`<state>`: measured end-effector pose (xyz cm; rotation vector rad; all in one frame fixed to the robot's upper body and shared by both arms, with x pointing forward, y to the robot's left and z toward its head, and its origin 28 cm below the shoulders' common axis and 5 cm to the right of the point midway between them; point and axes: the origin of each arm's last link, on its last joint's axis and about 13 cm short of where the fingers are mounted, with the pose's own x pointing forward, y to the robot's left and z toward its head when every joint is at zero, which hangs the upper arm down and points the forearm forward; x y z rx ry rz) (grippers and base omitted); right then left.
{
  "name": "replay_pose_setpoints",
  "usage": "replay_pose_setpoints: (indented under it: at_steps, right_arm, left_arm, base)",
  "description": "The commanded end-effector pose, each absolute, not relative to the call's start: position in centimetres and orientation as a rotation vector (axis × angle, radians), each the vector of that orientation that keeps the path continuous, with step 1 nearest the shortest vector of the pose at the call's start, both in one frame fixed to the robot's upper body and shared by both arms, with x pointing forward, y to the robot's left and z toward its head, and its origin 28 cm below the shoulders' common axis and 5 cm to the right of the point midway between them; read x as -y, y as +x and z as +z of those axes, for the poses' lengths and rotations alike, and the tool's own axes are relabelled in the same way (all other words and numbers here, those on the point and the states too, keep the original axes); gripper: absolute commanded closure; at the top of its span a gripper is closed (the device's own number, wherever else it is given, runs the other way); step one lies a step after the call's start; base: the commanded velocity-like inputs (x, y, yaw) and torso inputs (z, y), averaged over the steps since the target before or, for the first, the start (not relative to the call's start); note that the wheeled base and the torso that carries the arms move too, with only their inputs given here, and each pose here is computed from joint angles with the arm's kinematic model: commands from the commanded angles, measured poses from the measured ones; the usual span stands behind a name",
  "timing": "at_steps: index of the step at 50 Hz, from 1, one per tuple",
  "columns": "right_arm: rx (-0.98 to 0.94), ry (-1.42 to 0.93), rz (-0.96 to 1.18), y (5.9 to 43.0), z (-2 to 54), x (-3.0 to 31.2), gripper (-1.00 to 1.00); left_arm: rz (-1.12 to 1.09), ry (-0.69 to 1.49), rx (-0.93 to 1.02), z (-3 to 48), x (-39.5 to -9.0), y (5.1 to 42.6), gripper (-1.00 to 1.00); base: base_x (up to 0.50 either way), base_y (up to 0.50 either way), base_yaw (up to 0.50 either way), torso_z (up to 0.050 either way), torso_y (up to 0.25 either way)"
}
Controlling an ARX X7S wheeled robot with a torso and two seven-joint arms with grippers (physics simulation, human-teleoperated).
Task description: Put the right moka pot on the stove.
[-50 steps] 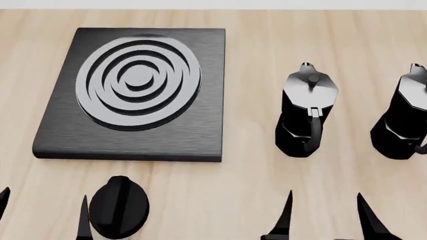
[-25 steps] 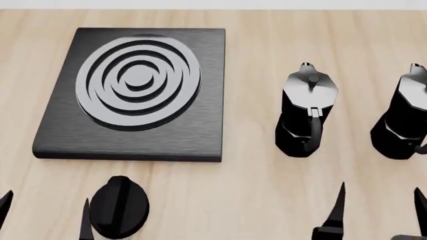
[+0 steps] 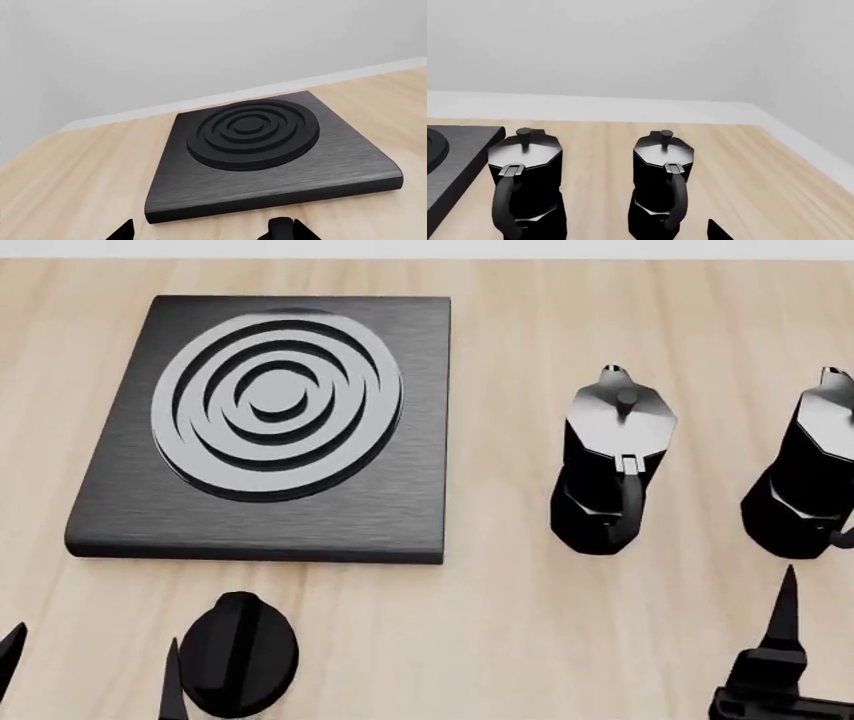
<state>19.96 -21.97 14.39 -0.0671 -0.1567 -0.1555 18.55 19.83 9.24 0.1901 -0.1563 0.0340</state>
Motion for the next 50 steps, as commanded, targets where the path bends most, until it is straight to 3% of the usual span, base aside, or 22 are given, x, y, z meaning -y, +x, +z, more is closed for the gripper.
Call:
replay_pose_setpoints:
  at_steps: [1, 50]
  right_arm:
    - [0.151, -0.038, -0.152, 20.3, 15.2, 23.0, -1.00]
    - [0.039, 0.004, -0.197, 25.6, 15.8, 25.6, -1.00]
  left_arm:
    - [0.039, 0.193, 0.155, 9.2, -19.8, 18.5, -1.00]
    - [0.049, 0.174, 0.157, 9.3, -19.9, 18.5, -1.00]
  base:
    - [0.00, 0.00, 0.00, 0.000, 0.000]
    - [0.00, 0.00, 0.00, 0.000, 0.000]
